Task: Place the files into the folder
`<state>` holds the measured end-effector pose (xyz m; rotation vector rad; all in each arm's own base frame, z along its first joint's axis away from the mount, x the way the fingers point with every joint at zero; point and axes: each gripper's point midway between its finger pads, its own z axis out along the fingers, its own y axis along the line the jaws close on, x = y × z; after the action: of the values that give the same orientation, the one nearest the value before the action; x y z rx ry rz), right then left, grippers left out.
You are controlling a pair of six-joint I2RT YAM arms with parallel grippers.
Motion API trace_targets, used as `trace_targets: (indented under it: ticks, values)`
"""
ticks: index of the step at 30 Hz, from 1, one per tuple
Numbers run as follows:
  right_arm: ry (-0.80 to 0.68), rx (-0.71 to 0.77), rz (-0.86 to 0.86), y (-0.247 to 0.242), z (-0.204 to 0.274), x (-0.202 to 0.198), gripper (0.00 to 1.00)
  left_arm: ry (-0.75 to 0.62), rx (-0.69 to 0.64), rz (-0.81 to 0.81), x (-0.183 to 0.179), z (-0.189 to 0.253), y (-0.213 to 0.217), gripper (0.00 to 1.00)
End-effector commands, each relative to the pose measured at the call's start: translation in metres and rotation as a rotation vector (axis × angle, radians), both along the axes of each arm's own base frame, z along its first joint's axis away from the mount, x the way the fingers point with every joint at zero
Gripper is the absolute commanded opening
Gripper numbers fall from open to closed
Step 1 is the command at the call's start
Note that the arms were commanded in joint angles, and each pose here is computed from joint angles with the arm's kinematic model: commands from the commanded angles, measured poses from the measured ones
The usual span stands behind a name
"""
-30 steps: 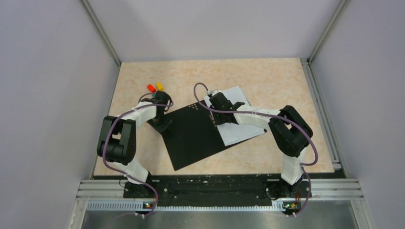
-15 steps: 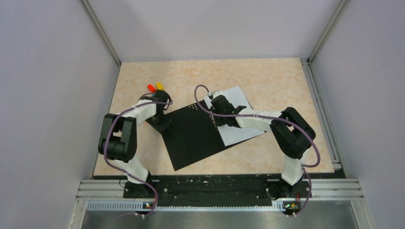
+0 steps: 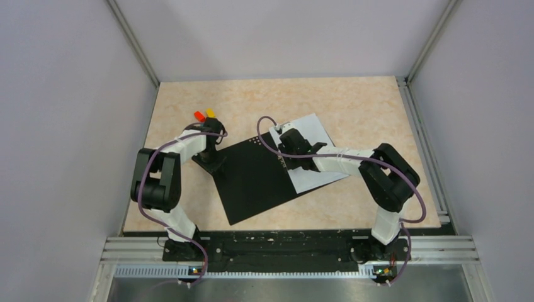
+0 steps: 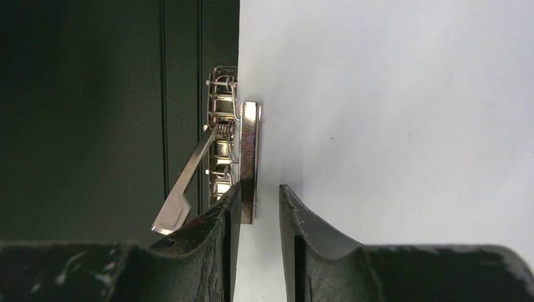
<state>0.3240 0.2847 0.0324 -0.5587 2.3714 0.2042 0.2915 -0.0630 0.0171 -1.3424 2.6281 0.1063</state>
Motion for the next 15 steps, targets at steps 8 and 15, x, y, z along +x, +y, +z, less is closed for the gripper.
trace_targets:
  ticks: [8,15]
  values:
    - [-0.064,0.046,0.021,0.007,0.040,0.000,0.39,0.036,0.070,0.040,-0.002,-0.027,0.015,0.39]
    - [-0.087,0.063,0.014,0.004,0.067,0.000,0.42,0.022,0.077,0.032,0.001,-0.023,0.016,0.39]
